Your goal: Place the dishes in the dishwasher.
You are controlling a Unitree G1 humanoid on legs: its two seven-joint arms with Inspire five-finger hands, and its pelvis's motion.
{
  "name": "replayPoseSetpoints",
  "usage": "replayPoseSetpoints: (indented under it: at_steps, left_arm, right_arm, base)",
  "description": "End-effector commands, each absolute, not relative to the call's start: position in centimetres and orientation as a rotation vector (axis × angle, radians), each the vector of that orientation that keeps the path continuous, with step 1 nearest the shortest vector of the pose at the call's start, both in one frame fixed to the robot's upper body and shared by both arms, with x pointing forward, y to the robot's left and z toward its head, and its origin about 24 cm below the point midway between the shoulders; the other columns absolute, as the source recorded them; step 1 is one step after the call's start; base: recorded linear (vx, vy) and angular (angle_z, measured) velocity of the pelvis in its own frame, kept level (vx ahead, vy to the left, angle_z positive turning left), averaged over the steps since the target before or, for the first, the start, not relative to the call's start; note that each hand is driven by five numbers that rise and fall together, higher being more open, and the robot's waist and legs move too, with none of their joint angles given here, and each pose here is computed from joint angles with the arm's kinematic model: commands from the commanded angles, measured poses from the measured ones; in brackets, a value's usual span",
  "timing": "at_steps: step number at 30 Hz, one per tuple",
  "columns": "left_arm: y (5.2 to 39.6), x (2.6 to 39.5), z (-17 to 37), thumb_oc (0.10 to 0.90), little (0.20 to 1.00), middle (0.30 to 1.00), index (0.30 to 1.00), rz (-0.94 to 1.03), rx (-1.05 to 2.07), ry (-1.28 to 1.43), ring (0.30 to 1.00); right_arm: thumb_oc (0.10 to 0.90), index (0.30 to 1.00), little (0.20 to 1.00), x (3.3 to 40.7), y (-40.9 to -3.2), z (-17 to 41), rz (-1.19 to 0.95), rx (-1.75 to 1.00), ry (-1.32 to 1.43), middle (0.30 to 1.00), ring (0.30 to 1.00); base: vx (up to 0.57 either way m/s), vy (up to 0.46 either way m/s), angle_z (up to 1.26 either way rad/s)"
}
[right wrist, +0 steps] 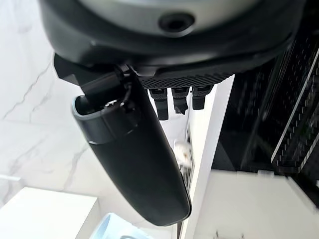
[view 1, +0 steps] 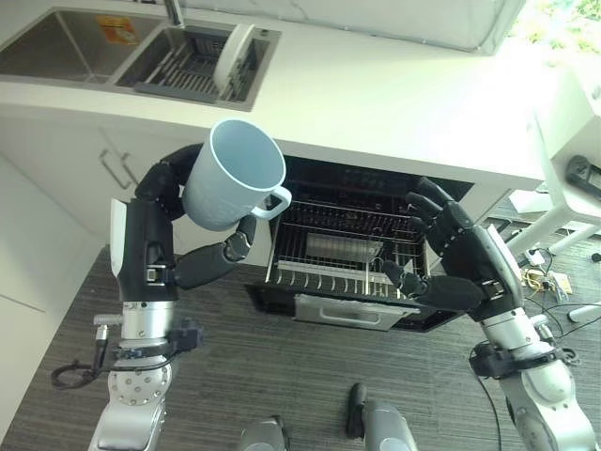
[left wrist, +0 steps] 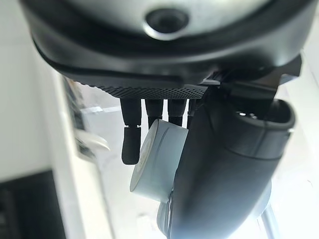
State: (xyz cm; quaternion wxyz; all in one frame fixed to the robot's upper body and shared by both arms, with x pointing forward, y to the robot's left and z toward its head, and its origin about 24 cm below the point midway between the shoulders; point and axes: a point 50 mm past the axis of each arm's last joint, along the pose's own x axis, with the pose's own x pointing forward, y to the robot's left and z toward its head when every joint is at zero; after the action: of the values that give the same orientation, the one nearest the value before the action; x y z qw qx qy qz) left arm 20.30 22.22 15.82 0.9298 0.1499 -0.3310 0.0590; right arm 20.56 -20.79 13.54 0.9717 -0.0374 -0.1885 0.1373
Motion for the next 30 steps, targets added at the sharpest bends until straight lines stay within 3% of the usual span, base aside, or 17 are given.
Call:
replayPoseSetpoints:
  at_steps: [1, 6, 17, 30]
  left_arm:
    - [21.2, 19.4, 19.4, 0.4, 0.3, 0.3, 0.3, 0.1, 0.21, -0.929, 0.3]
    - [20.3, 21.3, 18.8, 0.4, 0.3, 0.3, 0.3, 0.124, 0.242, -0.944, 0.3]
    - [17.1, 23.7, 17.8, 0.4, 0.3, 0.3, 0.3, 0.058, 0.347, -1.018, 0.3]
    - [13.7, 24.3, 15.6, 0.4, 0.3, 0.3, 0.3, -0.128, 0.323, -0.964, 0.3]
  right_arm:
    - [0.8, 0.9, 0.9, 20.0, -20.7, 17.4, 0.299, -0.052, -0.588, 0.9, 0.9]
    - [0.8, 0.9, 0.9, 21.8, -20.1, 15.9, 0.317, -0.048, -0.48, 0.9, 0.9]
    - [0.8, 0.9, 0.9, 22.8, -16.9, 14.1, 0.56, 0.353, -0.369, 0.9, 0.9]
    - [0.8, 0.9, 0.9, 24.6, -15.3, 15.5, 0.533, 0.504, -0.451, 0.9, 0.9]
  base:
    - [0.04, 0.008, -0.04]
    - [0.07, 0.191, 0.21]
    - [0.03, 0.068, -0.05]
    - [0.03, -0.06, -0.1]
